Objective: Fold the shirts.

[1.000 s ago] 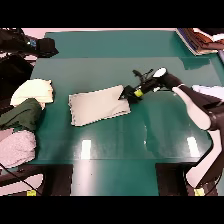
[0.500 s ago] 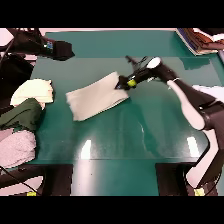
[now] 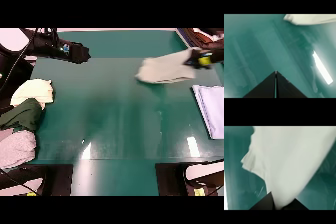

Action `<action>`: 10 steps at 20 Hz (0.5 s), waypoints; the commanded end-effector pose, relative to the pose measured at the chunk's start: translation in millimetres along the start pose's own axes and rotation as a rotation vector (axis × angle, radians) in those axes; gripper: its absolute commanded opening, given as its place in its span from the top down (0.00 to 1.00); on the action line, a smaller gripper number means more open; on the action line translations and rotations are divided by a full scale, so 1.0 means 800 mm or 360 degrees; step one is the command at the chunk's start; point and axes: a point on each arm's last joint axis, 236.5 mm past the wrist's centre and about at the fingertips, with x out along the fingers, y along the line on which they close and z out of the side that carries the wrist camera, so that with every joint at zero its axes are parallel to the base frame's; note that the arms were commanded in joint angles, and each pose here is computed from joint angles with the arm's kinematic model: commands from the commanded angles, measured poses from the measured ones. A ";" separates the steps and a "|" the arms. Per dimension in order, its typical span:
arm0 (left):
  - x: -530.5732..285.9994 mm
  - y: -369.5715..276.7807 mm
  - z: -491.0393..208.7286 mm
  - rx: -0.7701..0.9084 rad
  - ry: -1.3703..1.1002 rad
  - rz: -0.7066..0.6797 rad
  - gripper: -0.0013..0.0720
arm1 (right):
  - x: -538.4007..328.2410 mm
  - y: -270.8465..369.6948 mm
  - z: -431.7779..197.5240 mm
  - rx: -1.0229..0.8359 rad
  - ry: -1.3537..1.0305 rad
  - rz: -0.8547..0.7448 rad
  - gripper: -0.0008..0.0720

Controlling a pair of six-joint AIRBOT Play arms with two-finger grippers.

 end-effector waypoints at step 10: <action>0.001 -0.007 0.009 -0.0029 -0.0049 -0.0016 0.95 | -0.171 -0.168 0.037 0.0443 -0.0430 -0.0283 0.96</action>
